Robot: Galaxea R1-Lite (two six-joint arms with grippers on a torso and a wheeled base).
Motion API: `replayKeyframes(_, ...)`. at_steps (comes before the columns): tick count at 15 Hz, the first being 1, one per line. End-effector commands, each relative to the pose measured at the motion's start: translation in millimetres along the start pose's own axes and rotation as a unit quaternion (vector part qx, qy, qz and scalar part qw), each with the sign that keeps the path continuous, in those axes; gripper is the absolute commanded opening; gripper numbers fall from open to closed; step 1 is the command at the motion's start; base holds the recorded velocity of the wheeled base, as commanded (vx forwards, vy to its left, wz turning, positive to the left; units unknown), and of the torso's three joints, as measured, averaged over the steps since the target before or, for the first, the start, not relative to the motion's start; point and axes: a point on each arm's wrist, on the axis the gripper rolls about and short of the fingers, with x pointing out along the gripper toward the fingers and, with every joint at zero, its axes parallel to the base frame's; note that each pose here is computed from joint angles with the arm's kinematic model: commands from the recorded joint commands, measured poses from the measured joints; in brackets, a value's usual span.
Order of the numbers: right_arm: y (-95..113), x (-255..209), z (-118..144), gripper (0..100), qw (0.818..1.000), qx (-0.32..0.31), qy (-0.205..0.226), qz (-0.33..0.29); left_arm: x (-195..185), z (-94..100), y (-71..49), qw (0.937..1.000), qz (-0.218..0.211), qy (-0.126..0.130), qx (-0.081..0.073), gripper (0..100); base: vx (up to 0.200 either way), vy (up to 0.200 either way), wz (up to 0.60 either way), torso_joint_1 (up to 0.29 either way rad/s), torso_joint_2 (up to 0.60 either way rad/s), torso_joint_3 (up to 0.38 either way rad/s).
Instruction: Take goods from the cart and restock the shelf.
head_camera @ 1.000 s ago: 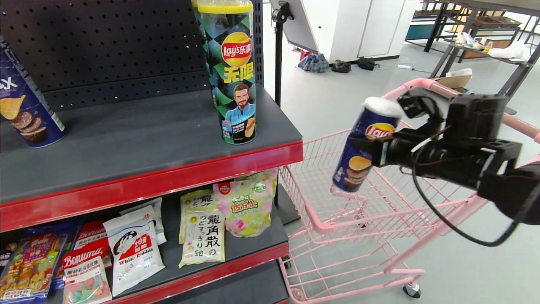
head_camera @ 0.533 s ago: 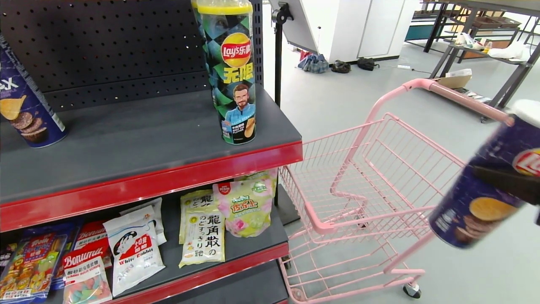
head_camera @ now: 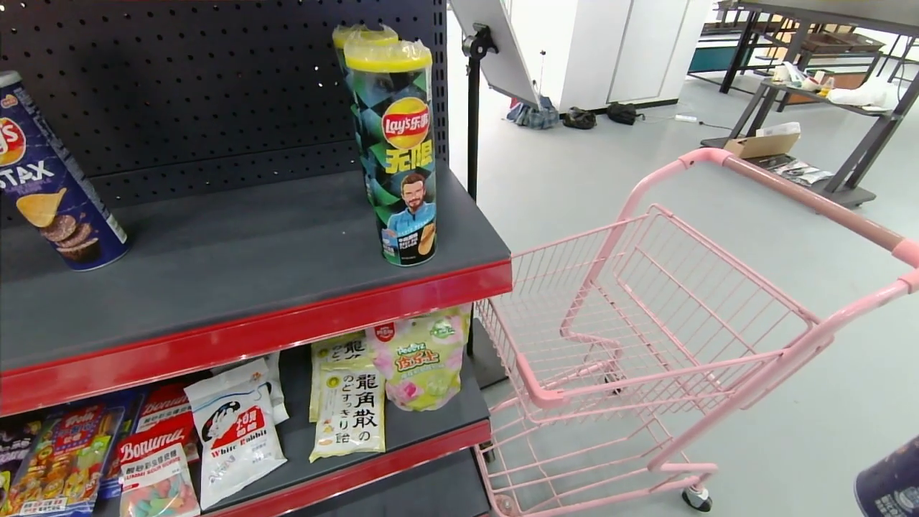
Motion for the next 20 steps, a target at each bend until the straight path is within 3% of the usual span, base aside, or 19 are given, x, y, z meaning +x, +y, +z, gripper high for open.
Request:
replayKeyframes(1,-0.1,-3.6,-2.4,0,1.0,0.0,-0.007,-0.001,0.1,0.0,0.0,1.0,0.0,0.001,0.0,100,0.0,0.0,0.0,0.168,-0.52,-0.339)
replayKeyframes(15,0.3,7.6,-0.1,0,1.0,0.0,0.014,-0.001,0.1,0.0,0.0,1.0,0.0,0.001,0.0,100,0.0,0.0,0.0,0.185,-0.48,-0.302)
replayKeyframes(20,0.5,8.6,-2.4,0,1.0,-0.001,0.019,0.0,0.1,0.0,0.0,1.0,0.0,0.001,0.0,100,0.0,0.0,0.6,0.033,-0.08,-0.043)
